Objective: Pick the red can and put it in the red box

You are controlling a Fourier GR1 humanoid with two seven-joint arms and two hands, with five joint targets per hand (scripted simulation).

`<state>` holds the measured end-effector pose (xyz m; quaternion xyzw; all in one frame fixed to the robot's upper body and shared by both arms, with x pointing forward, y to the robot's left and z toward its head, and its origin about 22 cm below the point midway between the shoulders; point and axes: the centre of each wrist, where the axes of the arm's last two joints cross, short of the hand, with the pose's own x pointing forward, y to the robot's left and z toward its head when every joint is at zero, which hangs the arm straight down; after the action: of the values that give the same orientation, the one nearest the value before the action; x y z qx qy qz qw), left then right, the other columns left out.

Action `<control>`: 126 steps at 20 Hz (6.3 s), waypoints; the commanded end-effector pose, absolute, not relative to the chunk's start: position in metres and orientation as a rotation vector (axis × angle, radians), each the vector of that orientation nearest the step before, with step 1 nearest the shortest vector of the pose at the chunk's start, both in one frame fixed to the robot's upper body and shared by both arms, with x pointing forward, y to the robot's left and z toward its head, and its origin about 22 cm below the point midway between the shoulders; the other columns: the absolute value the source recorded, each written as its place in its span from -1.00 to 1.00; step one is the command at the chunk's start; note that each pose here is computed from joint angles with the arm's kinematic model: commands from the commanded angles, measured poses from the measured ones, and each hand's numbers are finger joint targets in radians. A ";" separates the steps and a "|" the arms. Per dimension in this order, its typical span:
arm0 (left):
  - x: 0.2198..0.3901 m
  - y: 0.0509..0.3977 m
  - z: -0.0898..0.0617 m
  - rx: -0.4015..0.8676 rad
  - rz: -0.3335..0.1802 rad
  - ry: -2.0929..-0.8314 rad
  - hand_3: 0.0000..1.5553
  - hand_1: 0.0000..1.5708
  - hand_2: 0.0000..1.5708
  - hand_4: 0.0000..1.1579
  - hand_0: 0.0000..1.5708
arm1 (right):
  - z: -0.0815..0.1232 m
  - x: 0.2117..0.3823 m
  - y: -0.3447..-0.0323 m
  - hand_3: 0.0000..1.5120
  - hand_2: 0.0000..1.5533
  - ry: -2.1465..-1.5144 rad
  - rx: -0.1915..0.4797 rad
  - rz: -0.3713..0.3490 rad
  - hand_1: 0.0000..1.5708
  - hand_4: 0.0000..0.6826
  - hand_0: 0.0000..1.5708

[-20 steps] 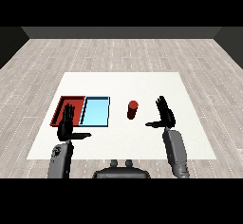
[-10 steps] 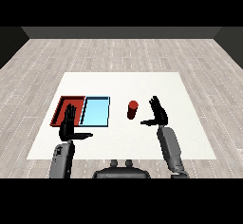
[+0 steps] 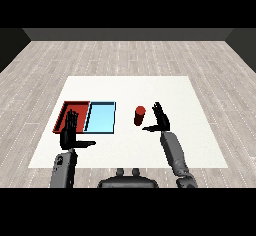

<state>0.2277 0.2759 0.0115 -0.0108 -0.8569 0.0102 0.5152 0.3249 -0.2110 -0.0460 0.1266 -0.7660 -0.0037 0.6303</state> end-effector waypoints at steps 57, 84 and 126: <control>0.238 0.279 0.033 -0.023 0.046 -2.080 -1.00 -1.00 -1.00 -1.00 -1.00 | -0.042 0.385 -0.124 -1.00 -1.00 -1.573 0.243 -0.023 -1.00 -1.00 -1.00; 0.235 0.287 0.023 -0.032 0.048 -2.069 -1.00 -1.00 -1.00 -1.00 -1.00 | -0.026 0.399 -0.127 0.84 0.87 -1.591 -0.106 0.149 0.93 0.72 0.93; 0.261 0.105 0.053 -0.275 -0.249 -1.779 -1.00 -1.00 -1.00 -1.00 -1.00 | 0.112 0.289 -0.131 0.83 0.87 -1.996 -0.126 0.193 0.90 0.65 0.90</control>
<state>0.2625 0.1081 0.0638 -0.1121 -0.7795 -0.1100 0.6064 0.2938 -0.1412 0.1022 -0.0513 -0.8332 0.0757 0.5454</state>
